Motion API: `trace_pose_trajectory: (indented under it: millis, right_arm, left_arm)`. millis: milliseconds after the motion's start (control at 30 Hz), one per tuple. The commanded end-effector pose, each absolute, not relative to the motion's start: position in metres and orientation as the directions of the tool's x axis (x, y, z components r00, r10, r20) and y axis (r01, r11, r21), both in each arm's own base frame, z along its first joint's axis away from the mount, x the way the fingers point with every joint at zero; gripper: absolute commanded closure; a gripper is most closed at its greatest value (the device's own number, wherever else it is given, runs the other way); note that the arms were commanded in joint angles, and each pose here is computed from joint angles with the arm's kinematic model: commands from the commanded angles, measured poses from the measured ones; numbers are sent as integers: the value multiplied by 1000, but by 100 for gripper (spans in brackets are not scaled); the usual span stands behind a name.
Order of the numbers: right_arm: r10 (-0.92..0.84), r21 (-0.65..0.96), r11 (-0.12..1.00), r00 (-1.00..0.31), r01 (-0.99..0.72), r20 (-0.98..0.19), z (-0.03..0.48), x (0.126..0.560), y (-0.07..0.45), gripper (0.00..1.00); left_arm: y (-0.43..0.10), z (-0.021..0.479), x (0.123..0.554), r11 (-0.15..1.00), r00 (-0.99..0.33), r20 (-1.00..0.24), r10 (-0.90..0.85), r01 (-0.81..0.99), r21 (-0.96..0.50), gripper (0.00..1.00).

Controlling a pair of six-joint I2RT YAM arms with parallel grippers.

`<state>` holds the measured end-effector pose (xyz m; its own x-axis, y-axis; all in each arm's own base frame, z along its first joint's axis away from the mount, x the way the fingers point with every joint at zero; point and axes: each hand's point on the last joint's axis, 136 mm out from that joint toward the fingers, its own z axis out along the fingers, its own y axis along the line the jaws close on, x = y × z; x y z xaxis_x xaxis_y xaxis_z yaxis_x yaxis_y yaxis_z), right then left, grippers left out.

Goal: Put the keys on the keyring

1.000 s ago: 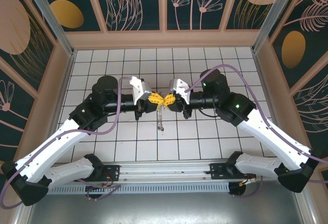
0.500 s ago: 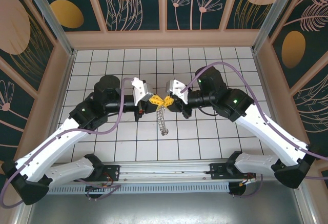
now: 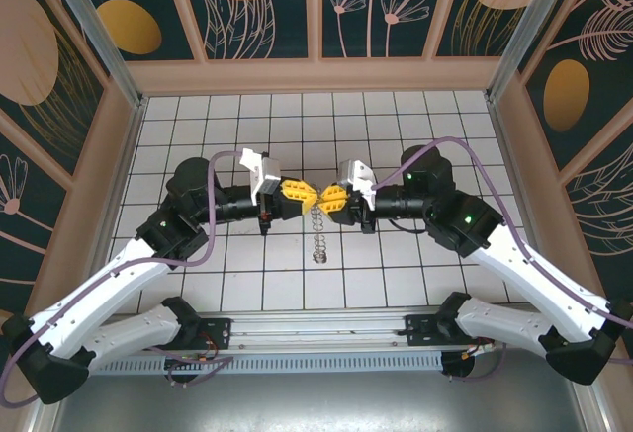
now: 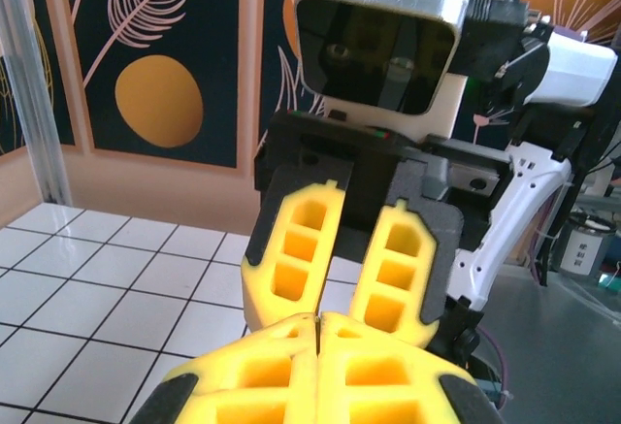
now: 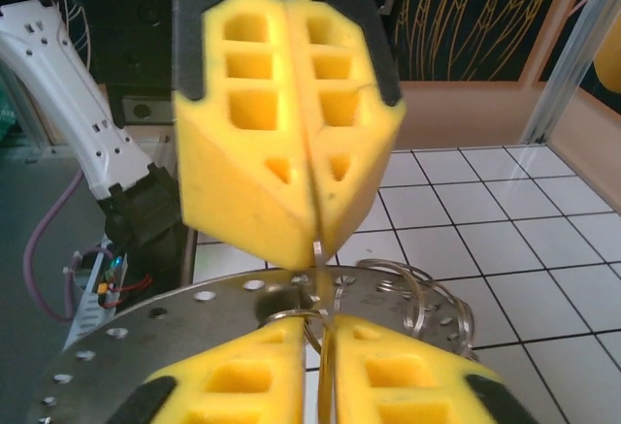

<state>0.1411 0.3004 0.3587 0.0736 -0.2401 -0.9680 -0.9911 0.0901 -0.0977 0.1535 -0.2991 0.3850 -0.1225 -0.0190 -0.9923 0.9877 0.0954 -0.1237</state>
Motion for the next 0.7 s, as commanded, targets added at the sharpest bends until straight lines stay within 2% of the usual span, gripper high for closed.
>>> trace_pose_trajectory:
  millis: [0,133,667]
  right_arm:
    - [-188,-105,71,90,-992,-978,370,136,302,91]
    - [-192,-100,68,85,-993,-978,367,138,305,100]
    - [-210,-67,28,60,-997,-976,360,138,313,100]
  left_arm:
    - [-294,413,144,60,-66,-991,-117,995,-73,100]
    - [-294,414,141,46,-67,-989,-134,996,-73,100]
    - [-294,422,131,-21,-69,-981,-182,998,-66,100]
